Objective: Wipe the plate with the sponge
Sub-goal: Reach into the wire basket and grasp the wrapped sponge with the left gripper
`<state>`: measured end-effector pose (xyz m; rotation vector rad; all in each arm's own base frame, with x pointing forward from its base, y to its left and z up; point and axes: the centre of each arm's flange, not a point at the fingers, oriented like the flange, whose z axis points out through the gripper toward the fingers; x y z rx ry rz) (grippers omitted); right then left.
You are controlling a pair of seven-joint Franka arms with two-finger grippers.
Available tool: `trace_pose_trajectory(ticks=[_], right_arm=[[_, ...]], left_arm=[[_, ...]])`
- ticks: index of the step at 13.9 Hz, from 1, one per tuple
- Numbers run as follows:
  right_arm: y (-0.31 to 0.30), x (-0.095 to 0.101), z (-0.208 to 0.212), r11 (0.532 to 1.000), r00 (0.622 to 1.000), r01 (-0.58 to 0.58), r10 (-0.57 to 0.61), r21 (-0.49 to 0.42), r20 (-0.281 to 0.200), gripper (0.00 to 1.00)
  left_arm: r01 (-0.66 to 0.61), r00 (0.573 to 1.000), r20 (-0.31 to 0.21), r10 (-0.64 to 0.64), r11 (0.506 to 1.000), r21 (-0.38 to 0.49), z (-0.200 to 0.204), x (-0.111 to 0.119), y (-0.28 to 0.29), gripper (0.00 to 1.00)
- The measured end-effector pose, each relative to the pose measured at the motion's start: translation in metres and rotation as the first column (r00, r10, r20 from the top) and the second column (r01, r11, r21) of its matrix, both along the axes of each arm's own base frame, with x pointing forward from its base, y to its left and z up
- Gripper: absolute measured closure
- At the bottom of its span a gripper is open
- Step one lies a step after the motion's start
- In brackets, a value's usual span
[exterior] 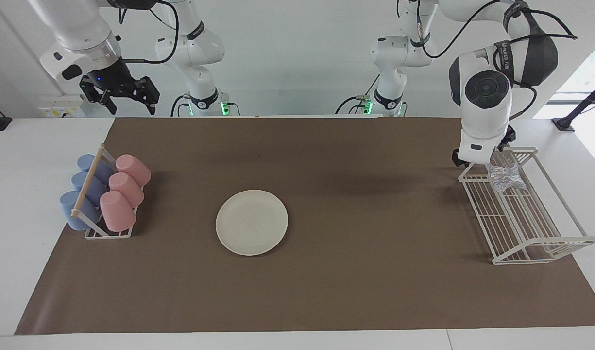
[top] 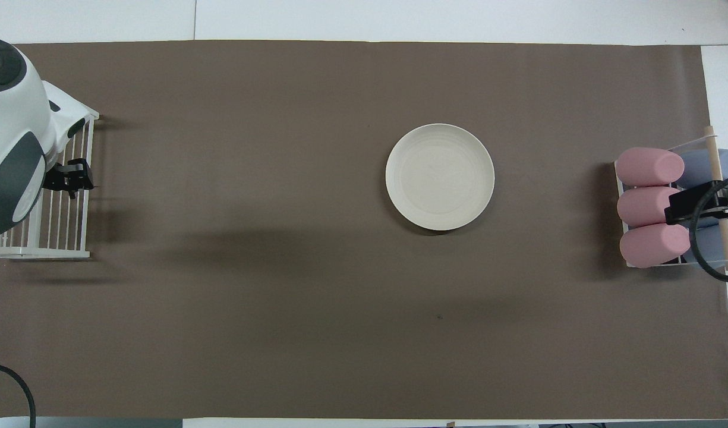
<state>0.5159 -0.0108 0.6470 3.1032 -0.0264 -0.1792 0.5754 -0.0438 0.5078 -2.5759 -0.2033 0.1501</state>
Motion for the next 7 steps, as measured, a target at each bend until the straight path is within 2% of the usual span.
trace_pose_trajectory(ticks=[3, 7], right_arm=[[0.004, 0.0, 0.002, 1.0, 1.0, -0.008, 0.008, 0.0, 0.005, 0.0], [0.015, 0.0, 0.005, 1.0, 1.0, -0.029, 0.029, -0.001, 0.012, 0.0]], left_arm=[[0.02, 0.999, -0.039, -0.019, 1.0, 0.012, 0.0, -0.009, -0.021, 0.0], [0.052, 0.998, -0.038, -0.051, 0.999, 0.013, 0.002, -0.014, -0.044, 0.0]])
